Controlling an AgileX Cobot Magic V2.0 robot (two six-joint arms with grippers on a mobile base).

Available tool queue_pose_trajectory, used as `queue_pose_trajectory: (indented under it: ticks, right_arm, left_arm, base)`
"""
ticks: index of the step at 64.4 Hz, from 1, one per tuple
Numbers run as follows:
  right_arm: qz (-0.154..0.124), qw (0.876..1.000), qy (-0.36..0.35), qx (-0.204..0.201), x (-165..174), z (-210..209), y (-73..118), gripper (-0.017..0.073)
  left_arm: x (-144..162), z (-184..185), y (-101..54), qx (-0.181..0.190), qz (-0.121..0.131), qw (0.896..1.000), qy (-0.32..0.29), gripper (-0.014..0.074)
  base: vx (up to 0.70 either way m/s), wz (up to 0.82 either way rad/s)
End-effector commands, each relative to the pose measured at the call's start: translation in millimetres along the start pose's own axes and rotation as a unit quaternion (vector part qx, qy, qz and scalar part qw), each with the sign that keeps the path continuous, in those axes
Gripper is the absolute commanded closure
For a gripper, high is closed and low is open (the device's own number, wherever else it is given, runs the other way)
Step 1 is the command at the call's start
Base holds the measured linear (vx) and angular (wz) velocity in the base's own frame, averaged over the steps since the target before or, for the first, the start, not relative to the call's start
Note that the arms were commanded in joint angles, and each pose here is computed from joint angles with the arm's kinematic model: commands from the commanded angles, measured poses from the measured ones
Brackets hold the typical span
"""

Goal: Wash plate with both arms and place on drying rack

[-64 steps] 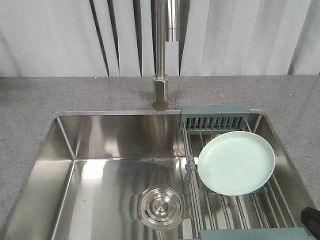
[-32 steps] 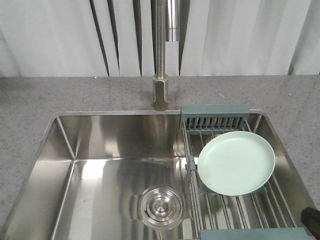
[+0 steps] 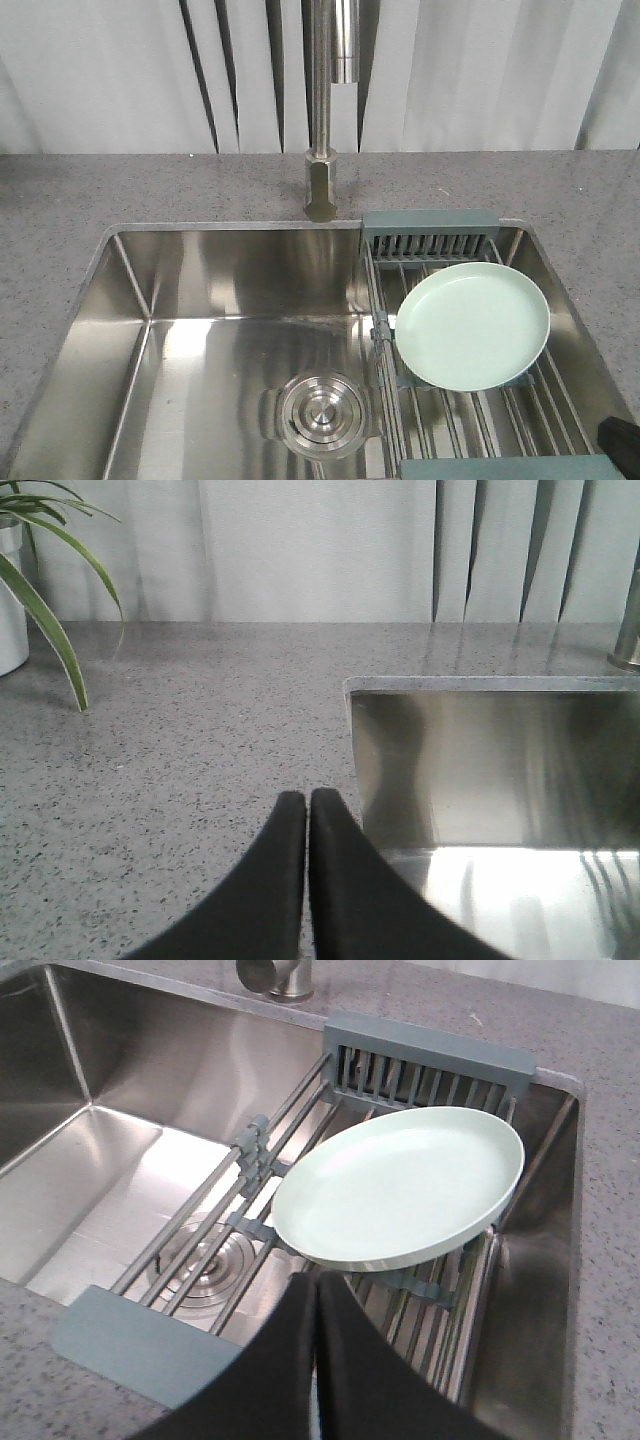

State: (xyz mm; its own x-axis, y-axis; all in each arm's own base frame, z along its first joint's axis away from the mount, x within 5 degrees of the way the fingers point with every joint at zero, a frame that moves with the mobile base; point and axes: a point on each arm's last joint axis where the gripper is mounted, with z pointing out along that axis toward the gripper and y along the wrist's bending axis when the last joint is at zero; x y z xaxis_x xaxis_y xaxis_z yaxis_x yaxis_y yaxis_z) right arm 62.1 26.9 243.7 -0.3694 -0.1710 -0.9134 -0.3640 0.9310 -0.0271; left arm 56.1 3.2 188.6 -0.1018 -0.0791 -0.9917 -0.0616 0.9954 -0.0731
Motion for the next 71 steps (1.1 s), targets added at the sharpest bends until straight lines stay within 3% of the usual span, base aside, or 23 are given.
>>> queue_pose_trajectory:
  ticks: [1, 16, 21, 27, 48, 71]
  right_arm:
    - [-0.003, 0.998, -0.058, 0.037, 3.5, 4.6, -6.1, 0.0565]
    - [0.013, 0.985, -0.151, 0.076, 38.5, 3.5, -8.1, 0.0565]
    - [0.007, 0.983, -0.159, 0.088, 47.8, 5.3, -9.3, 0.0565]
    - [0.022, 0.983, -0.154, 0.099, 55.2, 9.8, -11.7, 0.0565]
    - [0.036, 0.958, -0.211, 0.189, 51.3, 6.3, -22.4, 0.0565]
    - [0.036, 0.953, -0.224, 0.201, 49.0, 4.5, -23.7, 0.0565]
  left_arm:
    - [-0.4, 0.1, -0.1, 0.003, -0.004, 0.999, -0.036, 0.0599]
    - [-0.4, 0.1, -0.1, 0.003, -0.004, 0.999, -0.036, 0.0599]
    - [-0.4, 0.1, -0.1, 0.003, -0.004, 0.999, -0.035, 0.0599]
    - [-0.4, 0.1, -0.1, 0.003, -0.004, 0.999, -0.035, 0.0599]
    - [-0.4, 0.1, -0.1, 0.003, -0.004, 0.999, -0.035, 0.0599]
    - [-0.4, 0.1, -0.1, 0.003, -0.004, 0.999, -0.035, 0.0599]
  base:
    - [0.0, 0.0]
    - [0.0, 0.0]
    - [0.0, 0.0]
    - [0.0, 0.0]
    - [0.0, 0.0]
    - [0.0, 0.0]
